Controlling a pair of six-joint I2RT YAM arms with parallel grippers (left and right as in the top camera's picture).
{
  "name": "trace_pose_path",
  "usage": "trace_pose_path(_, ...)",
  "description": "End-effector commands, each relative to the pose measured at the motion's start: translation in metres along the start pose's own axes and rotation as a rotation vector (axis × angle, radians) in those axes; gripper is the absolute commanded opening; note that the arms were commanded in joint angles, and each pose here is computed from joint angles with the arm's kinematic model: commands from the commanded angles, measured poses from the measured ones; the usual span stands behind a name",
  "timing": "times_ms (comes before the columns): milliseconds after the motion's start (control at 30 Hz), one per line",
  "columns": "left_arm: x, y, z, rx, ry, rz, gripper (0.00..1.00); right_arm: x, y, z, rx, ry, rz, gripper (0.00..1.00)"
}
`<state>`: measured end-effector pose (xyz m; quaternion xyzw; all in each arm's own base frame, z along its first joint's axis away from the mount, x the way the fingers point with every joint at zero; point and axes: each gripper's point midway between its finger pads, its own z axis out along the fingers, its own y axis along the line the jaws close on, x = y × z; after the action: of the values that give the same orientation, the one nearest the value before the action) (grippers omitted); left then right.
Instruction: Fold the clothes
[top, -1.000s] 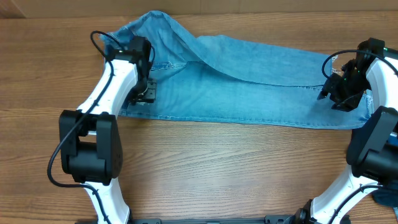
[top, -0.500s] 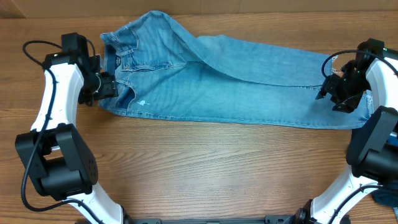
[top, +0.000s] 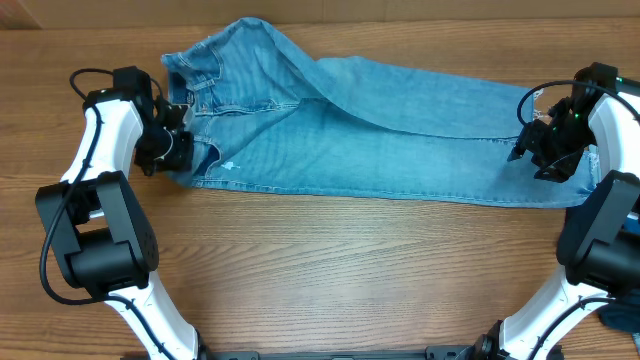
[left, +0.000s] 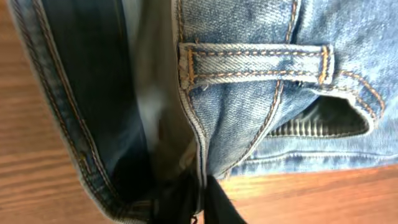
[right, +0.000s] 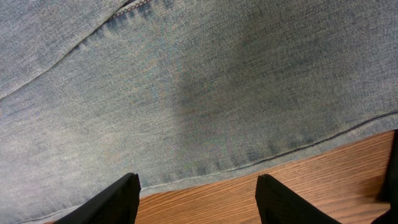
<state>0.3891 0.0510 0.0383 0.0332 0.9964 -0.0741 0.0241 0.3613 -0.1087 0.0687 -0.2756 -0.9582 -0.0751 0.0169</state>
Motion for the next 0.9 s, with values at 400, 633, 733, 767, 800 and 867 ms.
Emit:
trace_pose_path(400,-0.008,0.026,0.003,-0.145,-0.013,-0.021,0.35,0.002,0.002,-0.011,-0.010,-0.025,-0.006,0.64)
trace_pose_path(633,-0.005,0.010,0.007,-0.059,-0.009,-0.018,0.42,0.002,0.002,-0.011,-0.011,-0.025,-0.006,0.64)
trace_pose_path(733,-0.007,0.013,0.008,-0.068,-0.012,0.007,0.49,0.002,0.002,-0.011,-0.010,-0.023,-0.006,0.64)
trace_pose_path(767,-0.009,0.016,0.011,-0.081,-0.015,0.015,0.48,0.003,0.002,-0.011,-0.010,-0.021,-0.005,0.64)
trace_pose_path(800,-0.009,0.020,0.011,-0.102,-0.013,0.015,0.50,0.003,0.002,-0.011,-0.010,-0.020,-0.005,0.64)
trace_pose_path(867,-0.012,0.027,0.011,-0.141,-0.022,0.016,0.50,0.003,0.002,-0.011,-0.010,-0.020,-0.005,0.64)
